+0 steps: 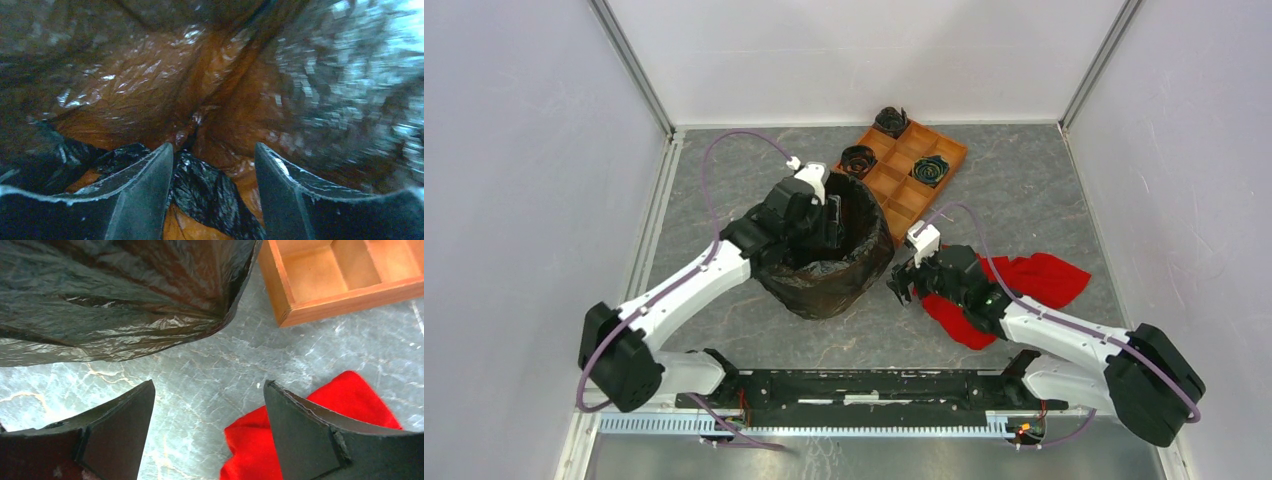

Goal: Put the trash bags into the trash bin

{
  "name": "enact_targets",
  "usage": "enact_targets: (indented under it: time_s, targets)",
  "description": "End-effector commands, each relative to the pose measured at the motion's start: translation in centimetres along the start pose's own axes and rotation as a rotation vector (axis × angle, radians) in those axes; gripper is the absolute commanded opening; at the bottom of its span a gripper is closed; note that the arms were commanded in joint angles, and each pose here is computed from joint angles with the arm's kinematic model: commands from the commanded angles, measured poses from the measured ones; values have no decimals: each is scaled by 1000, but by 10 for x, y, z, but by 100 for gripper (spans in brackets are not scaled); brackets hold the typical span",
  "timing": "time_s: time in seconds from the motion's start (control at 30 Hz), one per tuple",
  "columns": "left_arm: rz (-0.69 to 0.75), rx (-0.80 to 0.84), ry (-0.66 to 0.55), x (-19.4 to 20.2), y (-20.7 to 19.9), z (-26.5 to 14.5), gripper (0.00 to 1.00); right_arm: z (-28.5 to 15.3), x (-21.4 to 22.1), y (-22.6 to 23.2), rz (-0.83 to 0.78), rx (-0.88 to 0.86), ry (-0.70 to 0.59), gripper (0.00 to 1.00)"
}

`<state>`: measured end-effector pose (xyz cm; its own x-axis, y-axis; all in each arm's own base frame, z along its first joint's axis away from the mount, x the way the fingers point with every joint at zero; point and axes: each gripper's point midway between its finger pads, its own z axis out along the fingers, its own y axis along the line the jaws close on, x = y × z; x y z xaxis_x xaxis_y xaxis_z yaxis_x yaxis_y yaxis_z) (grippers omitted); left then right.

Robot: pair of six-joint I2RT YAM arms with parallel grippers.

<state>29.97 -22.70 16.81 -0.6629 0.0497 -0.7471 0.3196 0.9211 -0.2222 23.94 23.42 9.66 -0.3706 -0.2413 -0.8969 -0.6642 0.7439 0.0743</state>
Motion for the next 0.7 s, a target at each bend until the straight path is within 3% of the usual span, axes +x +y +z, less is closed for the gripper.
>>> enact_targets:
  time_s: [0.0, 0.33, 0.67]
  targets:
    - [-27, 136, -187, -65, -30, -59, 71, 5, -39, 0, -135, -50, -78, 88]
    - [1, 276, -439, -116, -45, -170, 99, 22, -56, -2, -271, -94, -117, 93]
    - [53, 320, -624, -125, -36, -249, 100, 44, -69, 13, -281, -182, -199, 98]
